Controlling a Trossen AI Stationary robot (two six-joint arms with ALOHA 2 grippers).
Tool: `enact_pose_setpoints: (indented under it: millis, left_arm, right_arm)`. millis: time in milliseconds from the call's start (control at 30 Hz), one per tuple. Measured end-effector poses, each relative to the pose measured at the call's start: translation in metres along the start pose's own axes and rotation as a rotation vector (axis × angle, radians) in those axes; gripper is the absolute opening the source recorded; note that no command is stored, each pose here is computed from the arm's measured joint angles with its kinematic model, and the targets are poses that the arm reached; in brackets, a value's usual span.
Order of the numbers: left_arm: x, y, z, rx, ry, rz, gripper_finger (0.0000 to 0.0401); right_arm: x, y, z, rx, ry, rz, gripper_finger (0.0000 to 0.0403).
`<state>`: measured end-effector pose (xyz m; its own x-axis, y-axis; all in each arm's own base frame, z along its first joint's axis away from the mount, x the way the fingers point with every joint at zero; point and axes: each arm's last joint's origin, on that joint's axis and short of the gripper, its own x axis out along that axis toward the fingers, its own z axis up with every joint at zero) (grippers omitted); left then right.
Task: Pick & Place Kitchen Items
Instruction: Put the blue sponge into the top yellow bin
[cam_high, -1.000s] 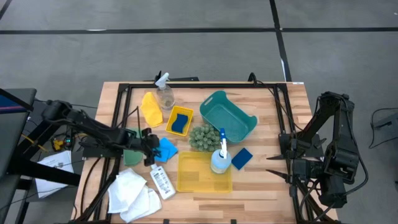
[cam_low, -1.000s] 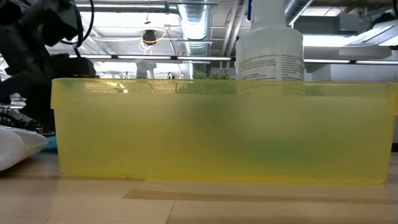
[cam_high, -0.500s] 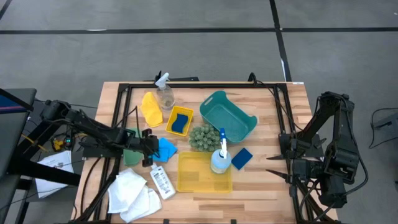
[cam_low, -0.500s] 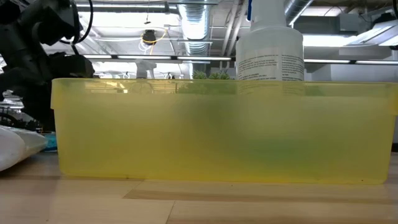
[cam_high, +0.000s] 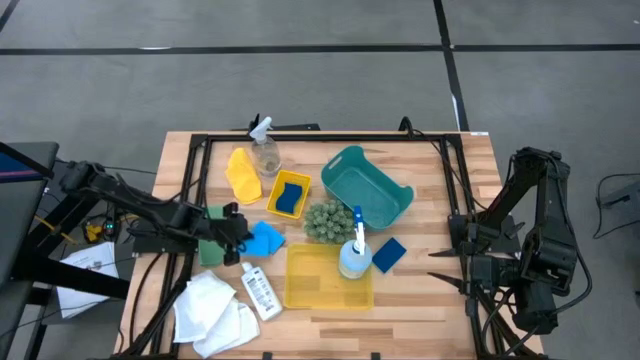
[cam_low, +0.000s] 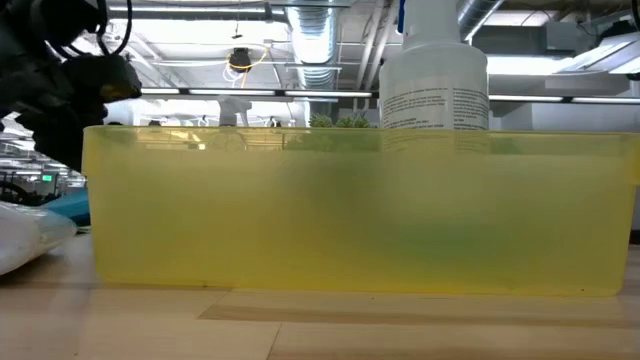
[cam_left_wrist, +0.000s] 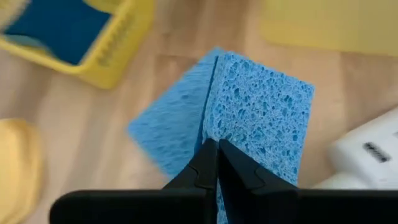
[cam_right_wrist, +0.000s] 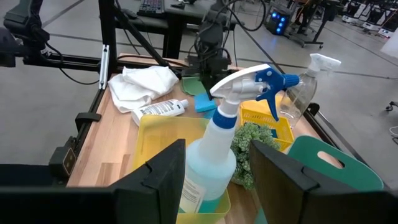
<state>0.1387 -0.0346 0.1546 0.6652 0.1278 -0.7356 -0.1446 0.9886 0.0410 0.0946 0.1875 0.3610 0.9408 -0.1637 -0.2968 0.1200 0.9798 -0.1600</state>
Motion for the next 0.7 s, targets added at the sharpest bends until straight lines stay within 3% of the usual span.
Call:
enact_pose_setpoints:
  millis: [100, 400, 700]
  left_arm:
    - [-0.007, 0.003, -0.002, 0.010, -0.002, 0.113, 0.0000]
    - [-0.023, -0.001, 0.012, 0.078, -0.190, 0.447, 0.0000]
    - [-0.005, -0.005, 0.006, 0.152, -0.204, 0.751, 0.0000]
  right_arm:
    - [0.002, -0.001, 0.001, 0.004, 0.002, -0.012, 0.0168]
    - [0.009, -0.003, 0.002, 0.013, 0.025, -0.028, 0.0168]
    - [0.012, -0.005, 0.002, -0.001, 0.041, -0.043, 0.0168]
